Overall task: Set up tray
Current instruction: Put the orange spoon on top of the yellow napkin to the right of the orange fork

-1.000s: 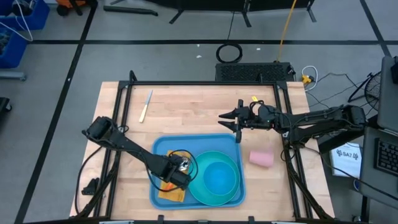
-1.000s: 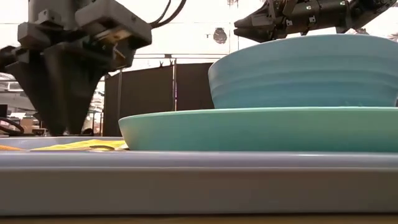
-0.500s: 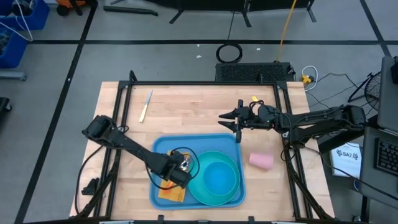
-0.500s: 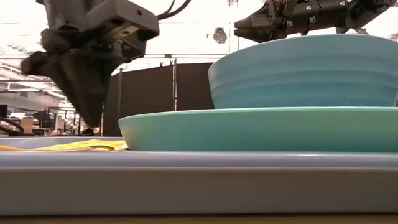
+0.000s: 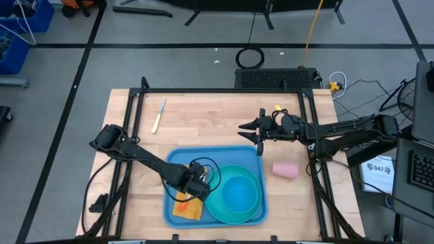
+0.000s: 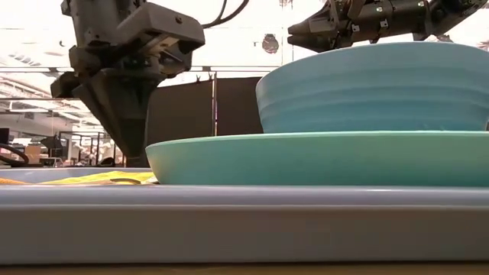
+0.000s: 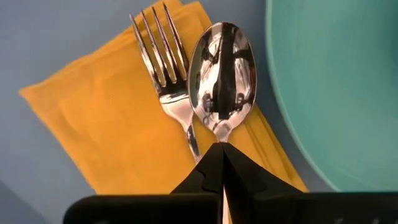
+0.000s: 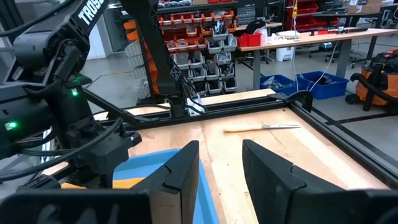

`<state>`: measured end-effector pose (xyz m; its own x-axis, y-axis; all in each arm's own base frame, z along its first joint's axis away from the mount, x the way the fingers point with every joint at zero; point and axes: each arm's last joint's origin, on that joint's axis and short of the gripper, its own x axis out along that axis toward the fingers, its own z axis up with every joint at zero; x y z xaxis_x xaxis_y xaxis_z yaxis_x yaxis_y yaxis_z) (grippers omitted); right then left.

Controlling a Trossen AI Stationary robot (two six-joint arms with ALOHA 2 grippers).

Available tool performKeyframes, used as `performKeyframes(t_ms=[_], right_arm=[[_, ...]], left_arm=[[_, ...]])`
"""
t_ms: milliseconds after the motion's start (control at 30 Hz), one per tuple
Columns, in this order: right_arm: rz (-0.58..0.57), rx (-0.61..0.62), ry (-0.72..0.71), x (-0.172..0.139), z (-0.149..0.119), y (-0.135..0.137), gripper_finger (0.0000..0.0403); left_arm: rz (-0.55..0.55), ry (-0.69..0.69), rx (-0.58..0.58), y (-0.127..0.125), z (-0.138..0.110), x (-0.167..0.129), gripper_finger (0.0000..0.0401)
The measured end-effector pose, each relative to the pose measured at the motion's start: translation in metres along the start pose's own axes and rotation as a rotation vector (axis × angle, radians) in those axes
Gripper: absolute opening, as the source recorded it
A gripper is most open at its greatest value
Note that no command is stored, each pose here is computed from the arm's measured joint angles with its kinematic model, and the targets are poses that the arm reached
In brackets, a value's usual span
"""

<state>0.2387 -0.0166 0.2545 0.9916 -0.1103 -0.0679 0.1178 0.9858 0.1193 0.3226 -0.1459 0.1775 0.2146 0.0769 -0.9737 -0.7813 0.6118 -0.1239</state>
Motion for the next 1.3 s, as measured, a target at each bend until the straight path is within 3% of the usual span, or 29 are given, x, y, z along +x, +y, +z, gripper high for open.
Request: performKeyframes(t_ms=[200,700,1300], right_arm=[[-0.001,0.000,0.000,0.000,0.000,0.000,0.0114],[0.000,0.000,0.000,0.000,0.000,0.000,0.0114],[-0.001,0.000,0.000,0.000,0.000,0.000,0.0114]], left_arm=[[-0.054,0.019,-0.015,0.002,-0.003,0.013,0.0001],[0.007,0.049,-0.075,0.023,-0.014,0.032,0.0001],[0.072,0.123,-0.068,0.031,-0.028,0.021,0.0000]])
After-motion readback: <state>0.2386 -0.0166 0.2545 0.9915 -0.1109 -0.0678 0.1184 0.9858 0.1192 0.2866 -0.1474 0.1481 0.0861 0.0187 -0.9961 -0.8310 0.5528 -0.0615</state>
